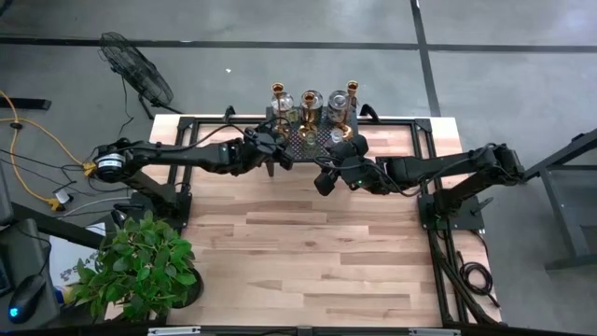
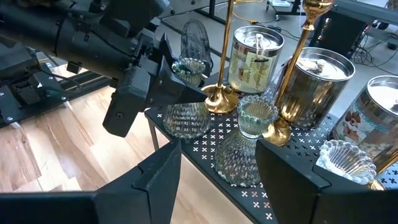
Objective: Stock candles on shelf
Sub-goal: Put the gray candle holder on the shelf
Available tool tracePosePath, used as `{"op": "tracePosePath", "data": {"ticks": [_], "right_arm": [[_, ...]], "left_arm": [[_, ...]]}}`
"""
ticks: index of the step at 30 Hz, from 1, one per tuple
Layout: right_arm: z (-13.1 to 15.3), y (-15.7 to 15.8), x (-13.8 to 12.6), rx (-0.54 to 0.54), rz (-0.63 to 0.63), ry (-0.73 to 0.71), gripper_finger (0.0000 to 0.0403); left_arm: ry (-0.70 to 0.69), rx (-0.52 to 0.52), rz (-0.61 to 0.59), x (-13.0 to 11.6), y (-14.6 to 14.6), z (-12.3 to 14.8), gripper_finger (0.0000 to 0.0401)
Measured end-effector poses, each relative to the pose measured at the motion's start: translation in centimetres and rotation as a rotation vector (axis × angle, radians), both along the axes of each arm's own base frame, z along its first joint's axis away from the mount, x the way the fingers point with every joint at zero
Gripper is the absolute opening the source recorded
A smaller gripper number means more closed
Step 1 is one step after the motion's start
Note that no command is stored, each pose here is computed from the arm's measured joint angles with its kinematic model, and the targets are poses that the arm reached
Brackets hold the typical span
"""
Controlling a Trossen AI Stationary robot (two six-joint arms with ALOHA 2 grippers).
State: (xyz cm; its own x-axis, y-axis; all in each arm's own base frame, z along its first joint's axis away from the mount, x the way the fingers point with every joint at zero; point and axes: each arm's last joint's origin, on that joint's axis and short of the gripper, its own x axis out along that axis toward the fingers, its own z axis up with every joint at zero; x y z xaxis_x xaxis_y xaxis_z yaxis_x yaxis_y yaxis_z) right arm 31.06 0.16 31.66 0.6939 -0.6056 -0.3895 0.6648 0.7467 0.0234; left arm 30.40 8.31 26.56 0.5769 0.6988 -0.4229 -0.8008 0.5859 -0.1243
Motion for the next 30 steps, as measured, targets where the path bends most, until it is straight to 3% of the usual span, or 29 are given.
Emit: {"op": "tracePosePath", "data": {"ticks": [13, 30], "right_arm": [[-0.01, 0.00, 0.00, 0.000, 0.001, 0.000, 0.0199], [-0.02, 0.01, 0.00, 0.002, 0.004, 0.001, 0.0199]], "left_arm": [[0.058, 0.059, -0.022, 0.01, 0.05, -0.08, 0.0129], [0.054, 0.051, -0.039, 0.05, 0.02, -0.08, 0.0129]]}}
